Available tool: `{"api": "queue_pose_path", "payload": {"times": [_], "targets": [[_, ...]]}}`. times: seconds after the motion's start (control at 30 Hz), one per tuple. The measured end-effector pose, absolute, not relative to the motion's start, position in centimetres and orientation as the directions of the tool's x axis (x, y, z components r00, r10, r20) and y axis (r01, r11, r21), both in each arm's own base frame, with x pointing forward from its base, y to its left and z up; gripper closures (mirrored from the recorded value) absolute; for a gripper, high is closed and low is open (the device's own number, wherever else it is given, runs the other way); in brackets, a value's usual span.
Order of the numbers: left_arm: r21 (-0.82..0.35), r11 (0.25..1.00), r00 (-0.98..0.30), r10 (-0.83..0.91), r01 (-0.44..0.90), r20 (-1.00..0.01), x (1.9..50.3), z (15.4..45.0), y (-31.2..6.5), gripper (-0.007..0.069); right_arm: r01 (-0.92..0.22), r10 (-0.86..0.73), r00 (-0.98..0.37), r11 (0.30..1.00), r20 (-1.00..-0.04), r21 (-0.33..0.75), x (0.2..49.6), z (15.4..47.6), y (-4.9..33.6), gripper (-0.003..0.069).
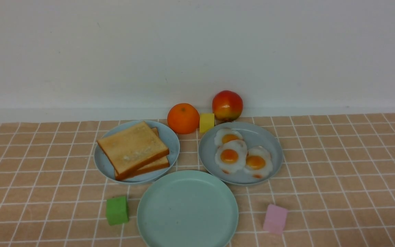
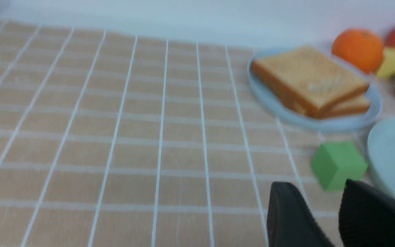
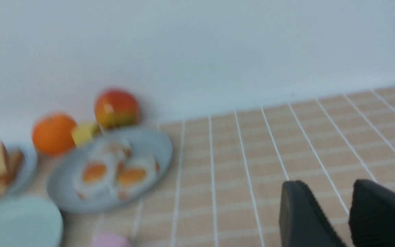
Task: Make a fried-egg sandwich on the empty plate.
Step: Use the left arm to grab a slice of bread
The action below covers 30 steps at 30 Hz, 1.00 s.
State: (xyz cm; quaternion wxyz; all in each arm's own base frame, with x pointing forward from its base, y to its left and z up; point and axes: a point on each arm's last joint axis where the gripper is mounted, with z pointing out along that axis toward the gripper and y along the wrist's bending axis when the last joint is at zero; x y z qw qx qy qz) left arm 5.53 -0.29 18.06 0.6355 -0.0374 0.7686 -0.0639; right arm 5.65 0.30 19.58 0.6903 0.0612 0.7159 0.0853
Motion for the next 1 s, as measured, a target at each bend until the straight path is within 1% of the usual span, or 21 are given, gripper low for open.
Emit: {"api": "queue_pose_path", "payload": {"times": [0.07, 0.17, 0.23, 0.33, 0.4, 0.63, 0.67, 0.7, 0.73, 0.77, 0.8, 0.83, 0.87, 0.9, 1.0], "targets": [[-0.147, 0.989, -0.159, -0.140, 0.028, -0.977, 5.6, 18.3, -0.3, 0.0387, -0.031, 0.216, -0.026, 0.976, -0.976, 0.216, 5.7, 19.7, 0.3, 0.0419], [-0.148, 0.988, -0.062, -0.145, 0.042, -0.987, 5.7, 19.2, -0.3, 0.0387, -0.030, 0.232, 0.036, 0.973, -0.972, 0.231, 5.7, 20.3, 0.1, 0.0419], [-0.148, 0.988, -0.038, -0.146, 0.046, -0.988, 5.7, 19.5, -0.3, 0.0387, -0.029, 0.243, 0.081, 0.970, -0.967, 0.242, 5.6, 20.7, 0.0, 0.0419], [-0.148, 0.988, -0.031, -0.147, 0.047, -0.989, 5.7, 19.5, -0.3, 0.0387, -0.028, 0.246, 0.147, 0.969, -0.958, 0.245, 5.6, 21.2, -0.1, 0.0419], [-0.148, 0.988, -0.031, -0.147, 0.047, -0.989, 5.7, 19.5, -0.3, 0.0387, -0.027, 0.246, 0.166, 0.969, -0.955, 0.245, 5.5, 21.4, -0.2, 0.0419], [-0.158, 0.986, -0.007, -0.158, 0.050, -0.987, 5.7, 19.7, -0.3, 0.0387, -0.027, 0.249, 0.179, 0.968, -0.952, 0.248, 5.5, 21.5, -0.2, 0.0419], [-0.194, 0.979, 0.028, -0.196, 0.057, -0.980, 5.7, 20.1, -0.3, 0.0387, -0.028, 0.253, 0.187, 0.967, -0.949, 0.252, 5.5, 21.6, -0.2, 0.0419], [-0.260, 0.963, 0.076, -0.265, 0.071, -0.961, 5.7, 20.6, -0.3, 0.0387, -0.029, 0.261, 0.200, 0.965, -0.944, 0.261, 5.5, 21.7, -0.3, 0.0419], [-0.302, 0.950, 0.116, -0.310, 0.084, -0.944, 5.6, 21.0, -0.2, 0.0387, -0.032, 0.274, 0.210, 0.961, -0.938, 0.274, 5.5, 21.8, -0.3, 0.0419], [-0.390, 0.913, 0.185, -0.406, 0.116, -0.895, 5.5, 21.7, -0.1, 0.0387, -0.035, 0.286, 0.223, 0.958, -0.932, 0.285, 5.4, 21.9, -0.3, 0.0419], [-0.439, 0.886, 0.250, -0.464, 0.150, -0.850, 5.3, 22.4, 0.0, 0.0387, -0.040, 0.296, 0.237, 0.955, -0.925, 0.295, 5.4, 22.2, -0.3, 0.0419], [-0.463, 0.872, 0.261, -0.490, 0.160, -0.832, 5.3, 22.5, 0.1, 0.0387, -0.040, 0.298, 0.236, 0.954, -0.925, 0.297, 5.4, 22.2, -0.3, 0.0419], [-0.513, 0.831, 0.345, -0.556, 0.217, -0.756, 4.9, 23.4, 0.3, 0.0387, -0.051, 0.310, 0.262, 0.950, -0.914, 0.308, 5.2, 23.1, -0.4, 0.0419], [-0.539, 0.803, 0.393, -0.596, 0.257, -0.701, 4.6, 24.0, 0.5, 0.0387, -0.059, 0.317, 0.281, 0.948, -0.906, 0.313, 5.0, 23.8, -0.4, 0.0419], [-0.565, 0.755, 0.452, -0.654, 0.332, -0.607, 4.0, 25.5, 0.7, 0.0387, -0.085, 0.324, 0.350, 0.945, -0.879, 0.315, 4.3, 26.3, -0.4, 0.0419]]}}
